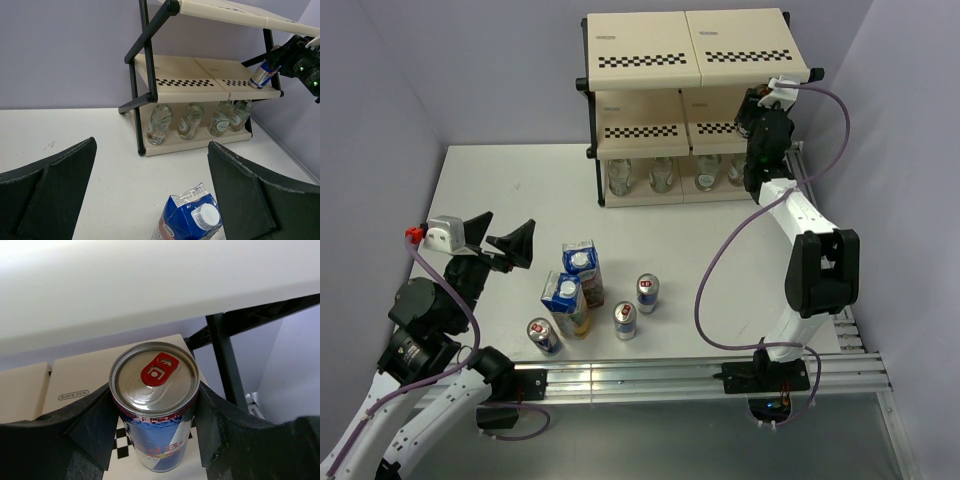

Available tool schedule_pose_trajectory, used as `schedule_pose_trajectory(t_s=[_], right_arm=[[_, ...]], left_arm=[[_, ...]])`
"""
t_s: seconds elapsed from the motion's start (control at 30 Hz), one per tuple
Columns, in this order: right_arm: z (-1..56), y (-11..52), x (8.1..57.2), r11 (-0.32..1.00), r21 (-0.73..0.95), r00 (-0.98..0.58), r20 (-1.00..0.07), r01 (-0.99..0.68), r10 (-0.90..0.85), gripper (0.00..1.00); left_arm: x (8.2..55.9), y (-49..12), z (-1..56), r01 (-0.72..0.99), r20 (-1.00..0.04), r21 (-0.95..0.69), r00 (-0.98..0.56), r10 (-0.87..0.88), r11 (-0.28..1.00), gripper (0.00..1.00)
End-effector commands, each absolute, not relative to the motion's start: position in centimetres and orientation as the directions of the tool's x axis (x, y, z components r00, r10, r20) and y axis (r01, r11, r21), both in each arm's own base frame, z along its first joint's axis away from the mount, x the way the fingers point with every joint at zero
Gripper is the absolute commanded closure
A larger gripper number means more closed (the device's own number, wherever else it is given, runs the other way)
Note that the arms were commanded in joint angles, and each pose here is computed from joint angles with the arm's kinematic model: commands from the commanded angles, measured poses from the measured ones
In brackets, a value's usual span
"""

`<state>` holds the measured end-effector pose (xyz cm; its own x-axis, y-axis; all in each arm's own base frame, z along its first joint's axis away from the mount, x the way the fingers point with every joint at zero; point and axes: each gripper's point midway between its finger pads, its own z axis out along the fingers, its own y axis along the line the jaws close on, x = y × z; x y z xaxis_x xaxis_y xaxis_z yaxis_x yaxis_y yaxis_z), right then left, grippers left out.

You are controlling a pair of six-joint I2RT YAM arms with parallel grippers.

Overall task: Place and organize the beverage onto the shelf
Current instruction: Place the drink on the shelf.

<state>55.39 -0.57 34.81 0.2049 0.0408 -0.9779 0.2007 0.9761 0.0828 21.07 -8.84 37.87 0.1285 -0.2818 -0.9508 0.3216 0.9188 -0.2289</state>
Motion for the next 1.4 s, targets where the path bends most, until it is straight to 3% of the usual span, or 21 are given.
schedule_pose_trajectory(t_s=[0.0,0.23,0.47,0.7,0.9,1.23,1.3,1.37], right_arm=[[37.5,-2.0,55.6,0.960,0.093,0.258,-0.966,0.266,0.023,0.86],[37.0,-1.4,56.7,0.969,0.075,0.206,-0.978,0.237,0.026,0.61],[36.4,-1.0,56.9,0.973,0.071,0.187,-0.982,0.218,0.029,0.54],[36.0,-1.2,56.5,0.970,0.078,0.186,-0.982,0.229,0.035,0.38],[35.9,-0.9,56.3,0.974,0.078,0.187,-0.982,0.211,0.038,0.31],[35.8,-0.7,55.7,0.977,0.085,0.190,-0.981,0.194,0.047,0.26],[35.6,-0.6,55.6,0.975,0.109,0.191,-0.979,0.193,0.072,0.12],[35.7,-0.7,55.1,0.974,0.116,0.197,-0.977,0.194,0.077,0.08]], left_arm=[[20.9,-9.1,38.9,0.345,-0.943,-0.221,0.162,-0.290,0.912,0.01],[20.9,-9.2,38.9,0.351,-0.943,-0.222,0.161,-0.292,0.910,0.00],[20.8,-9.0,39.1,0.348,-0.942,-0.219,0.168,-0.291,0.911,0.01],[20.8,-9.3,38.9,0.354,-0.944,-0.218,0.161,-0.289,0.909,0.01],[20.8,-9.3,39.0,0.357,-0.944,-0.215,0.161,-0.287,0.909,0.00],[20.8,-9.3,38.9,0.356,-0.945,-0.212,0.161,-0.283,0.910,0.00],[20.9,-9.4,38.8,0.356,-0.948,-0.211,0.153,-0.280,0.910,0.00],[21.2,-9.5,38.7,0.349,-0.950,-0.213,0.142,-0.277,0.913,0.00]])
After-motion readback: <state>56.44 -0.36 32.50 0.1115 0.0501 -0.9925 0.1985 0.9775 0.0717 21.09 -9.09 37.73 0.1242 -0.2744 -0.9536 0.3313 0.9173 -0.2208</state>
